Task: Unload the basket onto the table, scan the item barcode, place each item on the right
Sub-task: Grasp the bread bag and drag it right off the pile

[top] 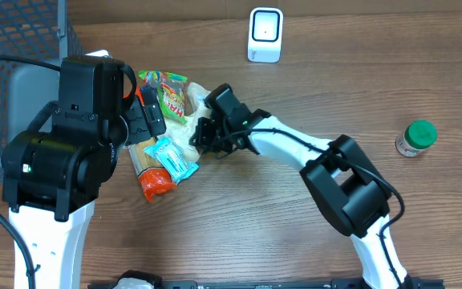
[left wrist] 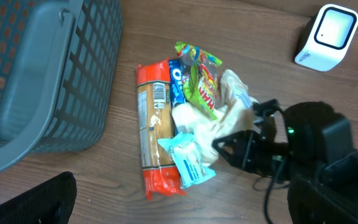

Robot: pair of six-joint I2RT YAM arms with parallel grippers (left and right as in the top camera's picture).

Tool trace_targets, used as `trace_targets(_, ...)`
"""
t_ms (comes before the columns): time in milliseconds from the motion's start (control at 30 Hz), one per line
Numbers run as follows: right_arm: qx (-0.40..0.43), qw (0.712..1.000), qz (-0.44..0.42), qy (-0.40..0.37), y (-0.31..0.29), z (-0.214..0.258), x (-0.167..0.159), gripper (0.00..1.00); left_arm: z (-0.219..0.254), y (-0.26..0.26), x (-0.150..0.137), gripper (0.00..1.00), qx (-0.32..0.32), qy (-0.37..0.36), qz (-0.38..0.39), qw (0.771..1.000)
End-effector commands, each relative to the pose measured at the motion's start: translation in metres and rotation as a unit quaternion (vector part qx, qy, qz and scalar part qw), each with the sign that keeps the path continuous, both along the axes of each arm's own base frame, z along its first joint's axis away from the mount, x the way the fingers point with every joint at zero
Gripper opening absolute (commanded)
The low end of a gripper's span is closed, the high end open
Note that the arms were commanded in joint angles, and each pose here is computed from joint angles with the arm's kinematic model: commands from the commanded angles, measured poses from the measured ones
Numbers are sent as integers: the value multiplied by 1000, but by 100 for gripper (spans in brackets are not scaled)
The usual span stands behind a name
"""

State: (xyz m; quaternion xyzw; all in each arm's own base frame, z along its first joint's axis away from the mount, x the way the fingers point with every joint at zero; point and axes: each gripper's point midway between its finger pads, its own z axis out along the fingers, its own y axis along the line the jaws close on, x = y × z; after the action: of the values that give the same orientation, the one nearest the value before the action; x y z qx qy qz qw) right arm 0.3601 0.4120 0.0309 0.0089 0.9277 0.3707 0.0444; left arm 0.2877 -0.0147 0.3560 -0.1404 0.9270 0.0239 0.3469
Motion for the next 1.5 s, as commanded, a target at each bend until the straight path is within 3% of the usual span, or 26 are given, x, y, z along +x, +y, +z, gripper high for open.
trace_targets(0,-31,999,13,-43,-21,16,5,4,0,2,1,100,4,0,9,1000)
trace_targets(400,-141,981,51,-121,-71,59,-5,4,0,2,1,100,4,0,9,1000)
trace_targets(700,-185,976,84,-80,-92,48,-29,4,0,2,1,100,4,0,9,1000)
trace_targets(900,-288,955,68,-23,-148,32,-43,4,0,2,1,100,4,0,9,1000)
trace_targets(1033,-320,946,55,-6,-174,29,-40,52,0,2,1,100,4,0,9,1000)
trace_targets(1100,-322,945,52,0,-183,29,-37,58,0,2,1,100,4,0,9,1000)
trace_targets(1167,-311,950,41,11,-189,29,-33,58,0,2,1,100,4,0,9,1000)
trace_targets(1267,-226,972,55,22,-177,41,-25,53,0,2,1,100,4,0,9,1000)
trace_targets(1300,-203,977,54,21,-174,45,-21,43,0,2,1,100,4,0,9,1000)
trace_targets(1333,-172,984,52,18,-169,52,-15,24,0,2,1,100,4,0,9,1000)
trace_targets(1367,-146,988,50,13,-165,59,-10,12,0,2,1,100,4,0,9,1000)
trace_targets(1467,-82,995,51,-7,-151,74,3,4,0,2,1,100,4,0,9,1000)
